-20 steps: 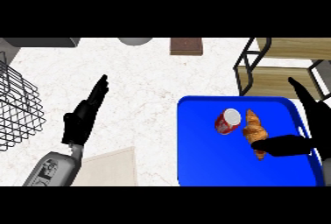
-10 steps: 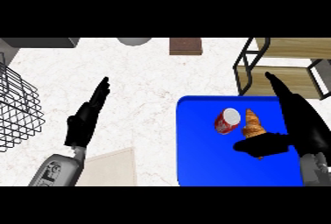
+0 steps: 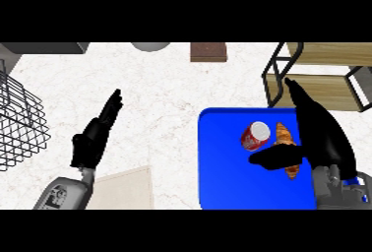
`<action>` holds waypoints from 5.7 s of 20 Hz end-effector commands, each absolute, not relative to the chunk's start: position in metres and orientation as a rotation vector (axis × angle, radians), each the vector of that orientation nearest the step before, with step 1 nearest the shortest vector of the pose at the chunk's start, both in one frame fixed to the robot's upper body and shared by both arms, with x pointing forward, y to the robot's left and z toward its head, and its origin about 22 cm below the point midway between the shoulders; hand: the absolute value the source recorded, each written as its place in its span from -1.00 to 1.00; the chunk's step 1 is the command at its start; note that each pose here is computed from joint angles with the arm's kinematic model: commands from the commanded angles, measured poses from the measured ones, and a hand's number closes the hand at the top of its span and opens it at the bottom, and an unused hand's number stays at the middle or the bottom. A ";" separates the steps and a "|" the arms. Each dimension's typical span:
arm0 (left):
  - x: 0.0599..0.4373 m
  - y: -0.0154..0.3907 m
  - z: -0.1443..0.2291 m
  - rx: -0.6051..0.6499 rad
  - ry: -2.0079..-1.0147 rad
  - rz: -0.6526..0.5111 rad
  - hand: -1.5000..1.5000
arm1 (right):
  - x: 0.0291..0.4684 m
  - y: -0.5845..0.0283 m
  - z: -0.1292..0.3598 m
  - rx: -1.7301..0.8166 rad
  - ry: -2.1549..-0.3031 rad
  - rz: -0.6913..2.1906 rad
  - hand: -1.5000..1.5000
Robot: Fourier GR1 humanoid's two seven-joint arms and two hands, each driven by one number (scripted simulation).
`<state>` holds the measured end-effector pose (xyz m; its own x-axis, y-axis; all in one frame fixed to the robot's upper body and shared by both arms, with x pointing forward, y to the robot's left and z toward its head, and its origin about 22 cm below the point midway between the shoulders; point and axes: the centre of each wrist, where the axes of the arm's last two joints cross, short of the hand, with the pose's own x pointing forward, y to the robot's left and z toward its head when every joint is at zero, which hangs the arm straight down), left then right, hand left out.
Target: Pick the can from the tray and place it in the tiered shelf
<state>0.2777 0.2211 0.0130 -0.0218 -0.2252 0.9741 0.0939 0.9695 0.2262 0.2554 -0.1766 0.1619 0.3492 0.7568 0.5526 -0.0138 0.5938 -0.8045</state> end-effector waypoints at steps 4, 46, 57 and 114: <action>0.282 0.212 0.004 0.124 -1.573 -0.265 0.00 | 0.255 -0.143 0.170 -0.838 -0.972 0.526 -1.00; 0.285 0.229 -0.006 0.107 -1.581 -0.245 0.00 | 0.291 -0.166 0.079 -0.857 -0.830 0.578 -1.00; 0.278 0.217 0.000 0.116 -1.560 -0.256 0.00 | 0.292 -0.155 0.044 -0.821 -0.776 0.665 1.00; 0.283 0.224 0.009 0.116 -1.568 -0.226 0.00 | 0.244 -0.195 0.306 -1.252 -1.565 0.162 1.00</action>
<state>0.2809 0.2200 0.0122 -0.0222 -0.2284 0.9733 0.0930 0.9689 0.2295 0.2274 -0.1895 0.2908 0.0583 0.7731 0.6316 0.6051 0.4758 -0.6383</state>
